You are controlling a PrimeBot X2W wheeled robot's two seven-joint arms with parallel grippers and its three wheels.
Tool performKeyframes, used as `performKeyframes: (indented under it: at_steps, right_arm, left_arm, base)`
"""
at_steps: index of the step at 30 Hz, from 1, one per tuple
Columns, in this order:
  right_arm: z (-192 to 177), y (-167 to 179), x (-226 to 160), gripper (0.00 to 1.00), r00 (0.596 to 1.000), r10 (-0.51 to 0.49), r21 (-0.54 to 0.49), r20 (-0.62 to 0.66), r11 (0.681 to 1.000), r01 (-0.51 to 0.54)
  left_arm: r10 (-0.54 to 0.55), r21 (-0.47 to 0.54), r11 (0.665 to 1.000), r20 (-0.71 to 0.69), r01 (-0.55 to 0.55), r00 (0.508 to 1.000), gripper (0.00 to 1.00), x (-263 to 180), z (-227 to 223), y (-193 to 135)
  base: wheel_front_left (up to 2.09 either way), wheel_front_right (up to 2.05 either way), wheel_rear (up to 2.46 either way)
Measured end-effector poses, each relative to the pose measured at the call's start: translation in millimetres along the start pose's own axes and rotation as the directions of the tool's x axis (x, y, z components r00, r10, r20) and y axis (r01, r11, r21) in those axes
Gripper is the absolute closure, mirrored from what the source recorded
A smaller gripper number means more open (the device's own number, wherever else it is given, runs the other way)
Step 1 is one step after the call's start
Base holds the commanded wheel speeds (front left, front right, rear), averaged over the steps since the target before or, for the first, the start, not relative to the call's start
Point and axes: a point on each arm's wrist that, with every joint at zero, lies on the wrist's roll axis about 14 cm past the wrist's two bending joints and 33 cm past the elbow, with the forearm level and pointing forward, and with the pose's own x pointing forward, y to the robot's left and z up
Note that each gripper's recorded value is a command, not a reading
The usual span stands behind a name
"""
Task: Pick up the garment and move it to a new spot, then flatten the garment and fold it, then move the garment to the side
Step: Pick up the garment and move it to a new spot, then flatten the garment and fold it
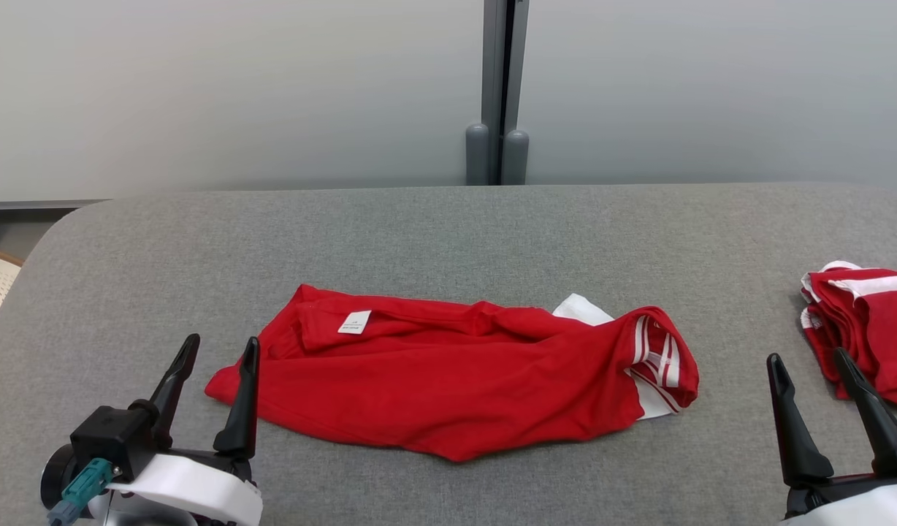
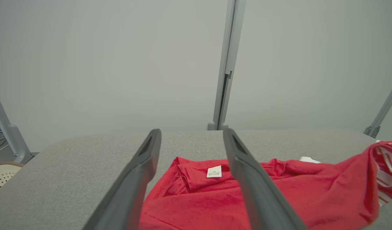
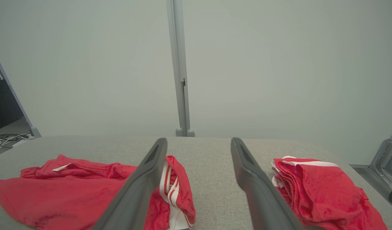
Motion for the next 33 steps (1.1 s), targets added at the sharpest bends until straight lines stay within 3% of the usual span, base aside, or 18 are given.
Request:
performKeyframes:
  at_steps: [15,19,25,32,33]
  right_arm:
    - [-11,6,10,0.00,0.999,0.023,0.014,-0.040,1.000,-0.022]
    - [-47,22,18,0.00,0.985,0.080,0.043,-0.155,0.996,-0.074]
    - [-114,50,30,0.00,0.925,0.186,0.116,-0.332,0.981,-0.156]
    - [-167,74,56,0.00,0.862,0.269,0.173,-0.430,0.961,-0.214]
    - [-174,78,63,0.90,0.859,0.282,0.186,-0.428,0.957,-0.221]
  left_arm:
    - [-0.005,0.007,1.000,0.010,0.005,1.000,0.00,11,2,-2]
    - [-0.013,0.011,1.000,0.037,0.013,0.999,0.00,22,8,-4]
    - [-0.024,0.018,1.000,0.059,0.023,0.998,0.00,43,10,-5]
    - [-0.015,0.019,1.000,0.036,0.014,0.999,0.00,61,-5,4]
    - [-0.008,0.021,1.000,0.024,0.007,1.000,0.00,64,-11,7]
  base:
    - [0.00,0.00,0.00]
    - [0.00,0.00,0.00]
    - [0.00,0.00,0.00]
    - [0.00,0.00,0.00]
    - [0.00,0.00,0.00]
